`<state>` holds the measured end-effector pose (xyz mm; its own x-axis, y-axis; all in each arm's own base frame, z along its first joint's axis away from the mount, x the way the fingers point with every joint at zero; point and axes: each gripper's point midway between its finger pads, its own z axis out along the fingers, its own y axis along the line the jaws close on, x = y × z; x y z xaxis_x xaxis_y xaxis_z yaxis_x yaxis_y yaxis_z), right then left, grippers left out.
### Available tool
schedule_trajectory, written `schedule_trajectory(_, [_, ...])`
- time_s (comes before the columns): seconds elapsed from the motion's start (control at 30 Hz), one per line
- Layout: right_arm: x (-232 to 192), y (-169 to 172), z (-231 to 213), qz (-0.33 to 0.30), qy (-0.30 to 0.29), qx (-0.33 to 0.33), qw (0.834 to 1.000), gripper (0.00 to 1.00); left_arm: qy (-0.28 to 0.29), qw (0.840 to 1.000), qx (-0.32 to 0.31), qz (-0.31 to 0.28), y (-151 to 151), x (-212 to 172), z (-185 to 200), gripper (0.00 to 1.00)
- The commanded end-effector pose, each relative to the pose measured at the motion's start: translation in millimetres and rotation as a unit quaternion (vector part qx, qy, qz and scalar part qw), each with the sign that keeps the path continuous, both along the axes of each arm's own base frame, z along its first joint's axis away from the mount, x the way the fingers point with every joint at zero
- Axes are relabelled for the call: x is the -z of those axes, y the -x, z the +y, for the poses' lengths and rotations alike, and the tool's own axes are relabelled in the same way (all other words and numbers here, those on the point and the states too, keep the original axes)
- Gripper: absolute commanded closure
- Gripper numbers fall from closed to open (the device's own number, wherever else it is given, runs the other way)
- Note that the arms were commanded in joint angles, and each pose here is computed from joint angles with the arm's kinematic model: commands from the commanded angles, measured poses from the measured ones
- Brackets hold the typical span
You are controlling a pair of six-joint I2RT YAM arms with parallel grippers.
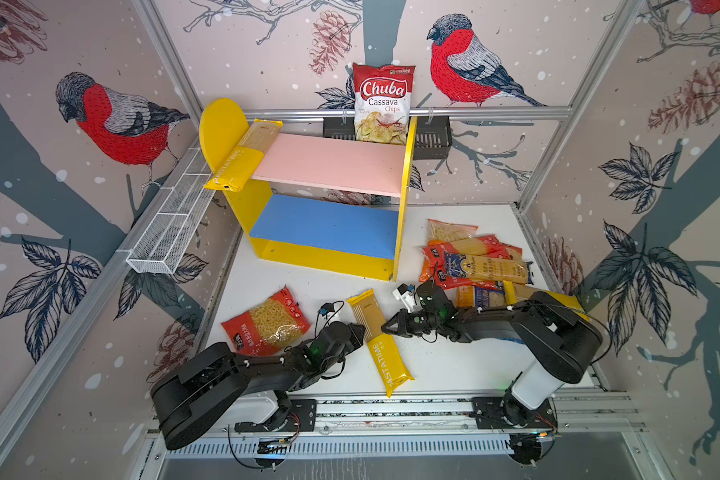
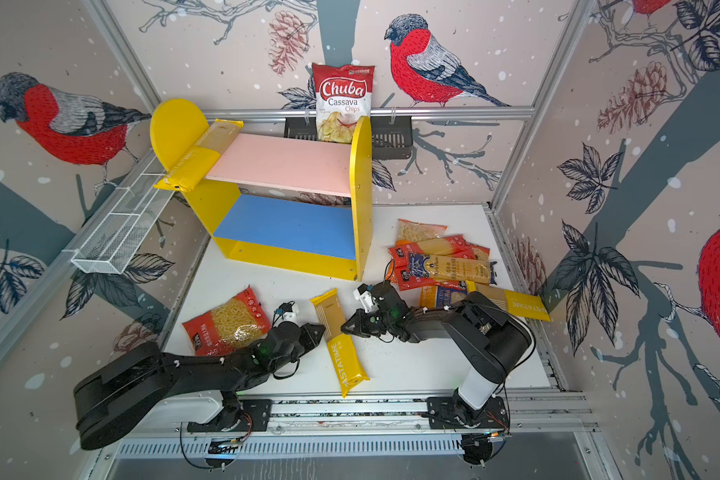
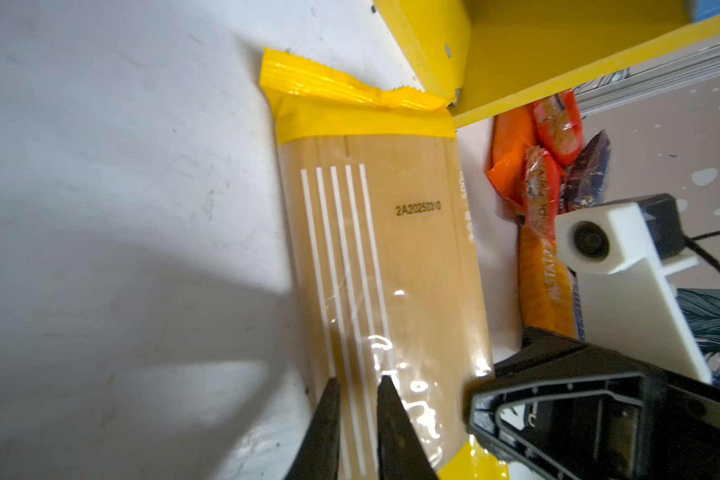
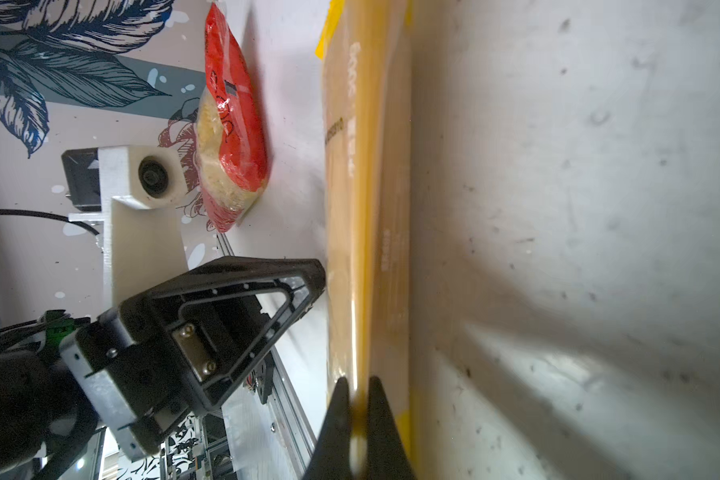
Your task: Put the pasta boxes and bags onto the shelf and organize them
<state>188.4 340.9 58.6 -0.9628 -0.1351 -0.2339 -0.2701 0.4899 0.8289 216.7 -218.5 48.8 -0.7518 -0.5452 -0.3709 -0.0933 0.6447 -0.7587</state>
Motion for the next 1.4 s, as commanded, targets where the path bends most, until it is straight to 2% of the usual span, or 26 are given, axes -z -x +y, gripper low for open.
schedule_trajectory(0.0, [-29,-11,10,-0.038,-0.039,0.003,0.999,0.98,-0.021,1.0,-0.005,-0.014,-3,-6,12,0.81])
schedule_trajectory(0.17, [-43,-38,1,-0.057,-0.05,0.059,0.995,1.0,-0.029,0.999,-0.021,-0.04,-10,-23,25,0.8])
schedule_trajectory(0.37, [-29,-61,-11,-0.039,-0.037,0.121,0.991,0.96,-0.007,0.999,-0.003,-0.036,-9,-24,15,0.79])
schedule_trajectory(0.5, [-9,-61,-16,-0.026,-0.002,0.126,0.992,0.78,0.006,0.999,0.027,-0.02,-6,-18,-1,0.78])
schedule_trajectory(0.7, [11,-52,-34,-0.047,0.07,0.097,0.992,0.48,0.024,0.997,0.072,-0.011,-2,-11,-21,0.75])
schedule_trajectory(0.77, [21,-48,-39,-0.047,0.093,0.078,0.992,0.42,0.025,0.997,0.078,-0.007,-3,-8,-25,0.75])
schedule_trajectory(0.83, [30,-45,-42,-0.044,0.11,0.064,0.991,0.39,0.026,0.996,0.085,-0.006,-4,-6,-30,0.75])
schedule_trajectory(0.93, [41,-44,-41,-0.037,0.117,0.056,0.991,0.38,0.028,0.995,0.093,-0.003,-4,-3,-35,0.75])
schedule_trajectory(1.07, [37,-44,-22,-0.025,0.072,0.046,0.996,0.43,0.028,0.995,0.099,0.001,-4,1,-38,0.75])
schedule_trajectory(1.13, [32,-44,-12,-0.023,0.048,0.042,0.998,0.51,0.028,0.995,0.099,0.004,-4,3,-38,0.75])
schedule_trajectory(1.27, [19,-45,-3,-0.023,0.008,0.048,0.999,0.73,0.028,0.995,0.094,0.002,-4,1,-32,0.76])
schedule_trajectory(1.37, [6,-43,-2,-0.032,-0.016,0.047,0.998,0.83,0.026,0.996,0.085,-0.002,-5,-7,-21,0.75])
